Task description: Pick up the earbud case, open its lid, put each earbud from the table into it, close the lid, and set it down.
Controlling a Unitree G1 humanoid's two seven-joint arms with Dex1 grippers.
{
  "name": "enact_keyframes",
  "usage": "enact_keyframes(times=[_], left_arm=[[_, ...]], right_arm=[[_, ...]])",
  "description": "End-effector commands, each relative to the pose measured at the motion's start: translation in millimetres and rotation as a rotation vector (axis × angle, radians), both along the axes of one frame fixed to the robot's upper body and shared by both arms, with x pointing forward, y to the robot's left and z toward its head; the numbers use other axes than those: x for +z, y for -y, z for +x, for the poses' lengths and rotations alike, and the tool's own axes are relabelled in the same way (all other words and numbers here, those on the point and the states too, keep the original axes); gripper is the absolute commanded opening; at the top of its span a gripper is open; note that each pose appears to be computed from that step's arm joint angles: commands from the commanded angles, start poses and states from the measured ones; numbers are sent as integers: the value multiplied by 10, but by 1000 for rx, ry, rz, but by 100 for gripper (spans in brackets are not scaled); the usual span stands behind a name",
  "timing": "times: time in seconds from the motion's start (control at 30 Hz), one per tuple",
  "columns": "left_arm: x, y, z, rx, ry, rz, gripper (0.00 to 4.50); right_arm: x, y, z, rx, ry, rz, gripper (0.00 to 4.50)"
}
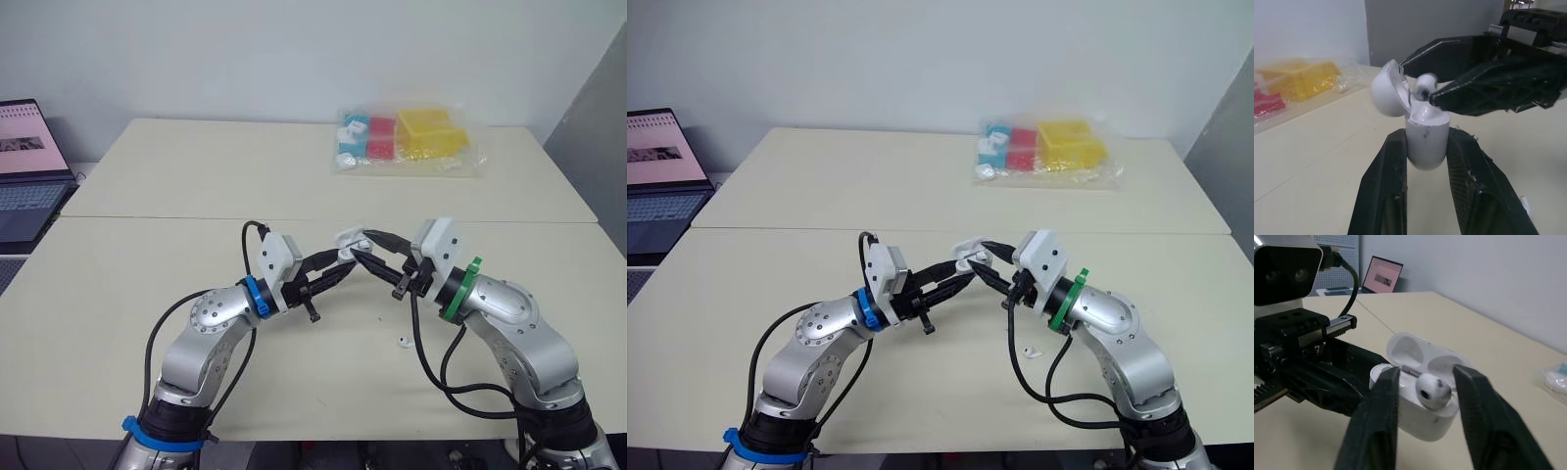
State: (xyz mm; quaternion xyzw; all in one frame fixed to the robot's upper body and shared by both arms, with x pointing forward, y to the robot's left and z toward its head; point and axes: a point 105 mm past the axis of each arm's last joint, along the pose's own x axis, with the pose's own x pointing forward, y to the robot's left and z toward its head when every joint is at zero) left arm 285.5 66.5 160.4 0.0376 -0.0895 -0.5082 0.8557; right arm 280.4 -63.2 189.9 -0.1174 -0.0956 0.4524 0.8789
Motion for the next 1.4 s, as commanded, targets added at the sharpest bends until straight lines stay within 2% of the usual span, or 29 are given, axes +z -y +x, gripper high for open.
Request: enact_keyframes(times=[0.03, 0.17, 0.33, 0.5, 0.63, 0.73, 0.8, 1.13, 1.37, 1.4], left_arm=[[158, 38, -79, -33, 65, -31, 77], [136, 31, -71, -25, 58, -27, 77], [95, -9, -43, -4, 50, -13, 77], [43, -30, -50, -11, 49, 11, 77], [14, -13, -66, -30, 64, 31, 77], [1, 4, -93, -44, 72, 41, 77], [-11, 2, -108, -47, 73, 45, 77], [-45, 3, -144, -50, 84, 65, 77], [-56, 2, -162, -49, 84, 68, 77], [-57, 1, -164, -49, 84, 69, 77]], right_arm=[[111, 25, -28, -5, 26, 19, 322], [190, 49, -79, 8, 26, 30, 324], [311, 222, -340, 92, -8, -59, 324], [-93, 531, -476, 108, -219, -405, 324], [-426, 709, -459, 76, -353, -643, 324], [-621, 735, -480, 118, -422, -753, 324], [-703, 721, -479, 156, -407, -819, 324], [-915, 575, -269, 181, -400, -846, 324], [-964, 578, -254, 195, -428, -851, 324], [-975, 582, -267, 202, -431, -858, 307]])
